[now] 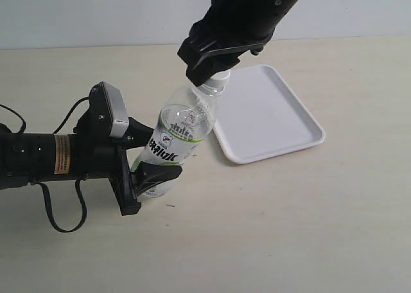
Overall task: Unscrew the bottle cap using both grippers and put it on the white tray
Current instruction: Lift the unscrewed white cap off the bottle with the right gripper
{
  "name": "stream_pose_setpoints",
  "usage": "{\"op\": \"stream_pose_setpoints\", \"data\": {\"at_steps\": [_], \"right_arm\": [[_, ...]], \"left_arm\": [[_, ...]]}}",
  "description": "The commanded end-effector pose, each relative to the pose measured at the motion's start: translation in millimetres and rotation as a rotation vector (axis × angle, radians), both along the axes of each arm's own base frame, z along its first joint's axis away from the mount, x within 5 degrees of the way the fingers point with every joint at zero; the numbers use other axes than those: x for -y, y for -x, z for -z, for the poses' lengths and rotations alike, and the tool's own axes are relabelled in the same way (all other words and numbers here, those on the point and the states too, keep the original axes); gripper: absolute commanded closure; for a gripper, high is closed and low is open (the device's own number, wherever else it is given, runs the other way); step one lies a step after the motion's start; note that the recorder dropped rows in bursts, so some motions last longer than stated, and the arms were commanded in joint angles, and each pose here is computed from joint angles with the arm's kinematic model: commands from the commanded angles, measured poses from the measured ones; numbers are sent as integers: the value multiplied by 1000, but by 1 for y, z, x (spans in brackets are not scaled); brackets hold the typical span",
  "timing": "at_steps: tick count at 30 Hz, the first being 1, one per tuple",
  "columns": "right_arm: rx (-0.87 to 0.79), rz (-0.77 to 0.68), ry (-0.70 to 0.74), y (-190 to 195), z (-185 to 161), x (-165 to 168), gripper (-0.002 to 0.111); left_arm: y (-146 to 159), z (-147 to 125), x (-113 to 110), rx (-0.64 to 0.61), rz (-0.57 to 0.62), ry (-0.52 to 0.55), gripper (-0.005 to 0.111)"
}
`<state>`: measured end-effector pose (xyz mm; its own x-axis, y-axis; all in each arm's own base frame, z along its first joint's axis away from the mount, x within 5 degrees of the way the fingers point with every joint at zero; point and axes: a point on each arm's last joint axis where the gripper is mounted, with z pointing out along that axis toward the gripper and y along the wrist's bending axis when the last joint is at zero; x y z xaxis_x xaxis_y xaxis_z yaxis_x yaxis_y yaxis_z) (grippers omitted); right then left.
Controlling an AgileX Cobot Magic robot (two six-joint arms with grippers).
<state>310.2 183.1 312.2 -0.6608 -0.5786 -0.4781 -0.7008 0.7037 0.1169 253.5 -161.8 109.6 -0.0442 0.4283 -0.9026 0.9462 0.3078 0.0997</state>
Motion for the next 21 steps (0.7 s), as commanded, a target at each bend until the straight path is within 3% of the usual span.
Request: {"op": "stream_pose_setpoints", "data": {"at_steps": [1,12,21], "right_arm": [[44,-3,-6,-1,-6,3,106],[157,18,-67,3,-52,7,106],[119,188,-22,-11,-54,54,106]], "left_arm": [[-1,-6,1,16,3,49,107],[-1,-6,1,16,3,49,107],[-1,-6,1,16,3,49,107]]}}
